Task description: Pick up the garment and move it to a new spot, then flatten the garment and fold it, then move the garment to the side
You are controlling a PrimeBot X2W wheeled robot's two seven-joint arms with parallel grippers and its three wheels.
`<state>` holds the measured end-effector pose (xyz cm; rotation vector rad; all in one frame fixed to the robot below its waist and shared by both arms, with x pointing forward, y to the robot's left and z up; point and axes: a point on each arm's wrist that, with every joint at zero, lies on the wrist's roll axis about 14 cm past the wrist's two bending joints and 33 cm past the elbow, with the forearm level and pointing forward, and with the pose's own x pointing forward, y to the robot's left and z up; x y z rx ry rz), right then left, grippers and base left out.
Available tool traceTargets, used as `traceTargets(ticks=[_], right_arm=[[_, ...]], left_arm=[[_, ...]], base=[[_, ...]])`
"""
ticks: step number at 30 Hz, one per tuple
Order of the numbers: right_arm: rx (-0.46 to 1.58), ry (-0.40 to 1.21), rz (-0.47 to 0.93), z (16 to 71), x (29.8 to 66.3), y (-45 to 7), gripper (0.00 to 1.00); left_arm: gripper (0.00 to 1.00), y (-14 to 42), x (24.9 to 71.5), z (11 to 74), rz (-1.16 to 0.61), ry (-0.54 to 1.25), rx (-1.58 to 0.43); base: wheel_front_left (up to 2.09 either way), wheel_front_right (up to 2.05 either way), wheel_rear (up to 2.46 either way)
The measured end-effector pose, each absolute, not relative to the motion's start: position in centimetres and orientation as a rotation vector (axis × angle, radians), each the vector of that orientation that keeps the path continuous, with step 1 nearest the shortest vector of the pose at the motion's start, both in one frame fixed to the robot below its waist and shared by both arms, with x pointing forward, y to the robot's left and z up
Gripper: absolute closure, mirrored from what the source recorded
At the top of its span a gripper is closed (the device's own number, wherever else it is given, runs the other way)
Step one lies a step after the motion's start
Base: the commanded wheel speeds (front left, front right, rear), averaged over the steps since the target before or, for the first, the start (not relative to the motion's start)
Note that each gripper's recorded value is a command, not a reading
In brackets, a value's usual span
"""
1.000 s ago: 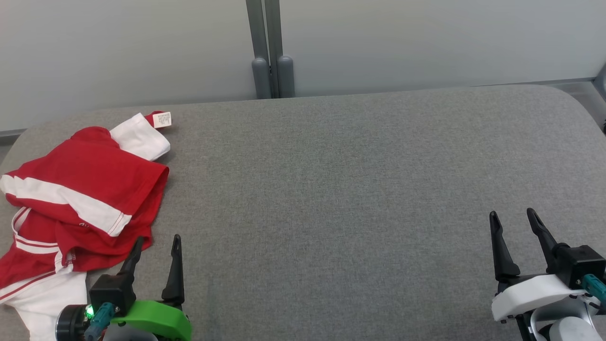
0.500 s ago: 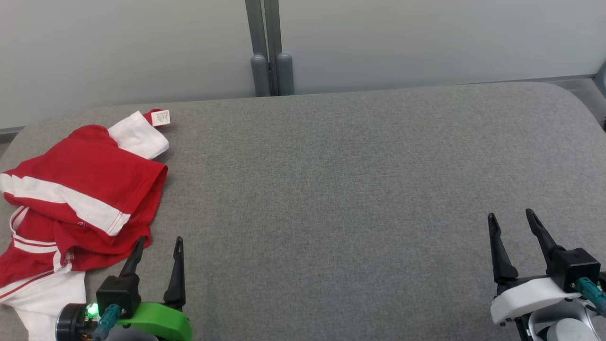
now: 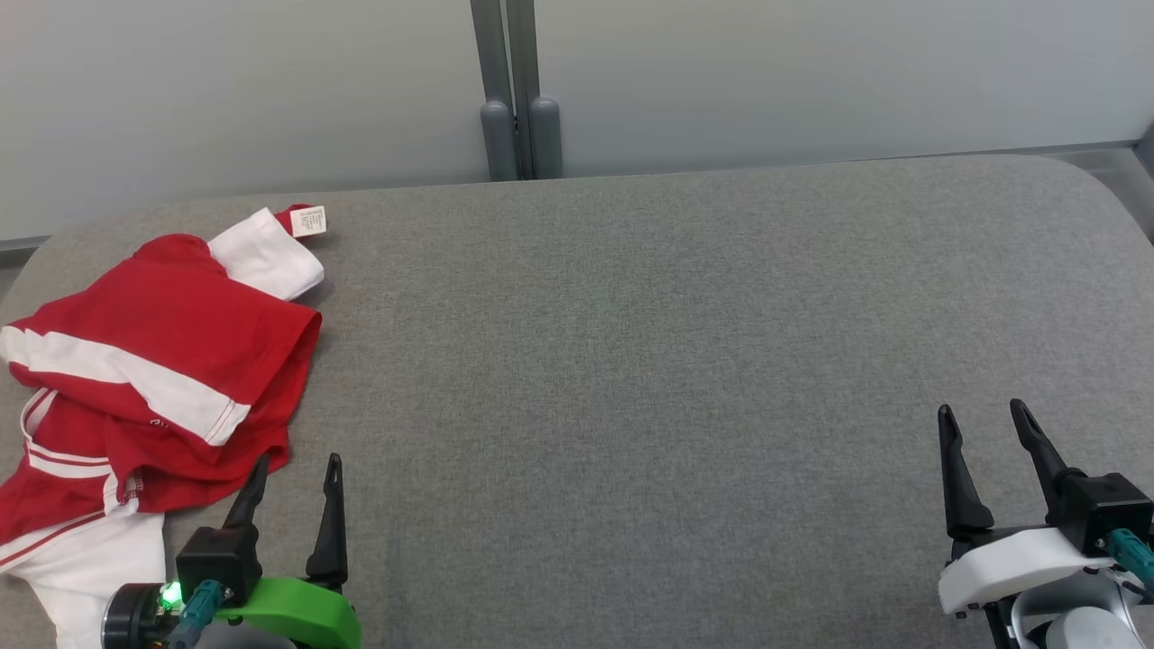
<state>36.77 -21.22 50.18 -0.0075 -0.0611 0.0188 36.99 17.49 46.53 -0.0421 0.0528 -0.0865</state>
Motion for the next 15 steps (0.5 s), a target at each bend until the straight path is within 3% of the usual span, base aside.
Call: traceTargets(ticks=[7,15], right_arm=[[-0.009,-0.058,0.028,50.1,36.9,-21.0,0.0],[-0.009,-0.041,0.133,49.5,37.4,-17.6,0.0]], left_arm=[[0.0,17.8,36.8,46.7,-0.074,0.048,-0.046],[0.0,20.0,35.2,46.9,0.001,0.039,-0.062]], base=[[0.0,0.0,0.0],[0.0,0.0,0.0]])
